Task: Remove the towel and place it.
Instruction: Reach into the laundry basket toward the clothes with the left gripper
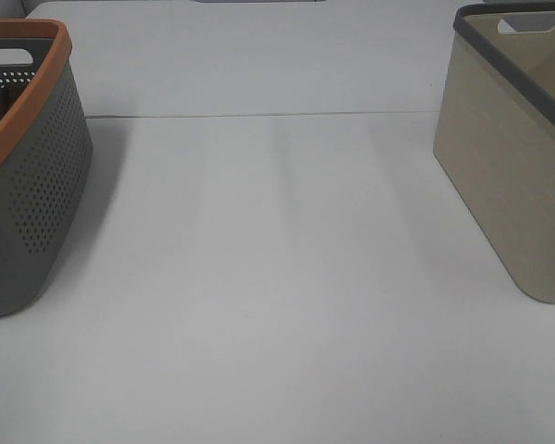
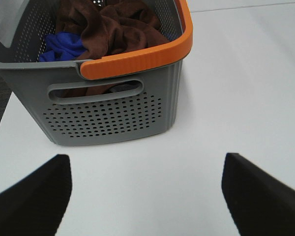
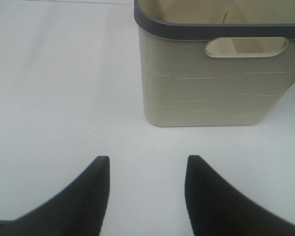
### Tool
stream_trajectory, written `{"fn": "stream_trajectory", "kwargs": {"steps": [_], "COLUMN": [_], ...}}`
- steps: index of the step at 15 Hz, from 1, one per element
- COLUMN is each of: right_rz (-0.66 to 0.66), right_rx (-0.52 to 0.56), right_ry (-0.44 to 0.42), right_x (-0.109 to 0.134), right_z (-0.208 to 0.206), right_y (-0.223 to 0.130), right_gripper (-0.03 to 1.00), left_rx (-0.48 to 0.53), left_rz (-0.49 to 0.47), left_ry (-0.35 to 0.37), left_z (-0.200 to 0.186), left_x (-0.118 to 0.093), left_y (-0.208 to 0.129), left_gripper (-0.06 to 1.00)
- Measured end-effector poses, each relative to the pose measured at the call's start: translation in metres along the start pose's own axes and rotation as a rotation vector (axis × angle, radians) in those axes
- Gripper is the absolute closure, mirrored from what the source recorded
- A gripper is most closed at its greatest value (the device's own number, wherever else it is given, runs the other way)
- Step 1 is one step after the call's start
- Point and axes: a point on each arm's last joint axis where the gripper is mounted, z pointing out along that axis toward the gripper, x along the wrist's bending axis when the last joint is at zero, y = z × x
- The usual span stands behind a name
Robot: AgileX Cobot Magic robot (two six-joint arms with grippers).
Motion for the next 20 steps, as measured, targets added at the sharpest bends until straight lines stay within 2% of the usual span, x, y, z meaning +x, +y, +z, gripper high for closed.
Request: {"fn": "stream_trajectory", "kwargs": {"steps": [20], "right_rz": [0.0], "right_rx": [0.0], "right_ry": [0.0], "right_x": [0.0], "right_z": [0.0], "right_y": [0.0], "right_gripper": [0.5], "left_rx": [0.0], "left_rz": [0.0], "left_ry": [0.0], "left_z": [0.0], "left_x": [0.0], "left_y": [0.0], "left_gripper": [0.15]}}
